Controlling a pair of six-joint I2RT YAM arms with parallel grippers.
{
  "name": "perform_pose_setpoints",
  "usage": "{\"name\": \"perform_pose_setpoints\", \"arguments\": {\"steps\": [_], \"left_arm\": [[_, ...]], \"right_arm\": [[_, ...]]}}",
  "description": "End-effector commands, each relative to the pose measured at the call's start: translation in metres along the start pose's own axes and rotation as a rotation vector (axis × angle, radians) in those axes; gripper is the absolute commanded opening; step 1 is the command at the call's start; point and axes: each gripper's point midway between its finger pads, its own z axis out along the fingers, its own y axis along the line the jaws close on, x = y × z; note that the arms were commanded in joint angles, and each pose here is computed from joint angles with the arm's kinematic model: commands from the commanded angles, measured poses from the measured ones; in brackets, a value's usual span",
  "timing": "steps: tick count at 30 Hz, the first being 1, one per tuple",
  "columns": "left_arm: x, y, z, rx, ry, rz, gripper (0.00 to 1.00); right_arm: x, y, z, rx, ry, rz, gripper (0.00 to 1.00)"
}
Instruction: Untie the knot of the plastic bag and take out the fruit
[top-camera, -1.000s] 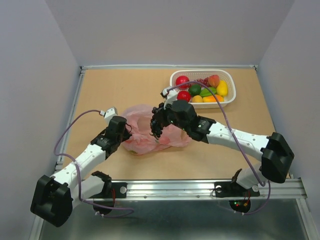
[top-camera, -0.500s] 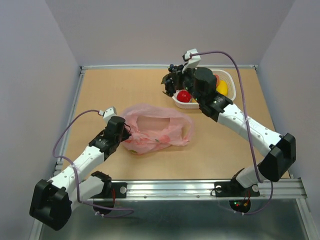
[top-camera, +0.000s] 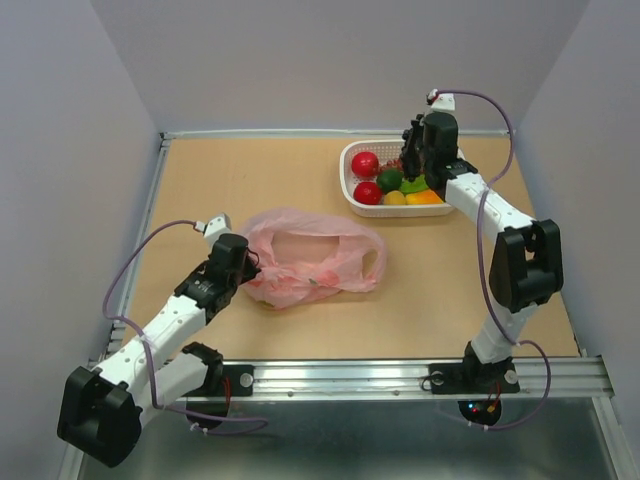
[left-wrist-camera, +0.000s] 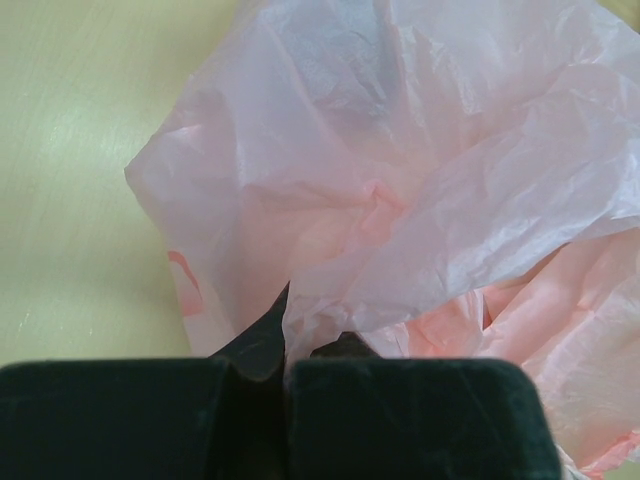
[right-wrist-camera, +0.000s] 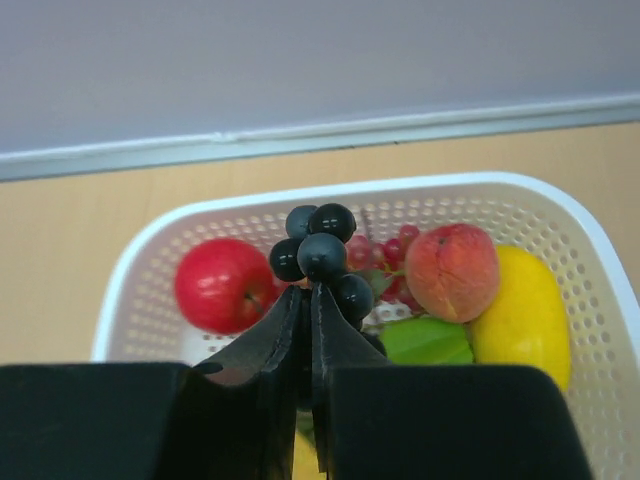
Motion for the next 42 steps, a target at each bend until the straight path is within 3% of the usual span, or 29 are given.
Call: {"name": "perform_pose_setpoints", "arguments": {"steps": [1,2,3,5,6,8,9,13,19,25,36,38,41,42], "left_arm": [[-0.015,-0.003,-0.006,0.000,-0.040,-0.013,0.01],[-0.016,-0.003,-0.007,-0.002,-0.040,-0.014,0.04],[-0.018,-0.004,-0.008,-0.002,-0.044,-0.015,0.16],[-0.019,-0.003,-0.010,-0.012,-0.038,-0.009,0.28],[-0.025,-0.006,-0.013,-0.005,-0.048,-0.007,0.50],[-0.027,-0.006,-0.016,-0.012,-0.040,0.008,0.77],[-0.035,-0.013,-0.021,0.004,-0.049,0.011,0.84],[-0.049,-0.026,-0.036,0.042,-0.031,0.051,0.99],[-0.058,-0.057,-0.061,0.170,0.043,0.134,0.99],[-0.066,-0.052,-0.071,0.132,0.038,0.133,0.99],[-0.070,-0.032,0.000,-0.079,-0.041,0.156,0.99],[-0.071,-0.035,0.018,-0.088,-0.049,0.162,0.95],[-0.074,-0.038,0.038,-0.109,-0.035,0.197,0.79],[-0.084,-0.043,0.039,-0.109,-0.045,0.218,0.57]], "right_arm": [[-0.010,-0.019,0.020,0.019,-0.035,0.116,0.28],[-0.010,-0.020,0.019,0.016,-0.033,0.121,0.43],[-0.003,-0.021,0.019,0.016,-0.016,0.119,0.70],[-0.005,-0.018,0.013,-0.009,-0.011,0.120,0.89],[-0.005,-0.014,0.007,-0.034,-0.002,0.117,1.00],[-0.007,-0.007,-0.002,-0.079,0.008,0.116,1.00],[-0.004,-0.005,-0.006,-0.091,0.018,0.111,1.00],[-0.009,0.001,-0.032,-0.146,0.027,0.116,1.00],[-0.023,0.008,-0.075,-0.219,-0.001,0.130,1.00],[-0.013,0.016,-0.107,-0.301,0.025,0.165,1.00],[0.025,0.032,-0.143,-0.436,0.121,0.208,1.00],[0.030,0.032,-0.146,-0.442,0.131,0.209,1.00],[0.028,0.033,-0.155,-0.461,0.125,0.201,1.00],[0.024,0.034,-0.159,-0.470,0.113,0.194,1.00]]}}
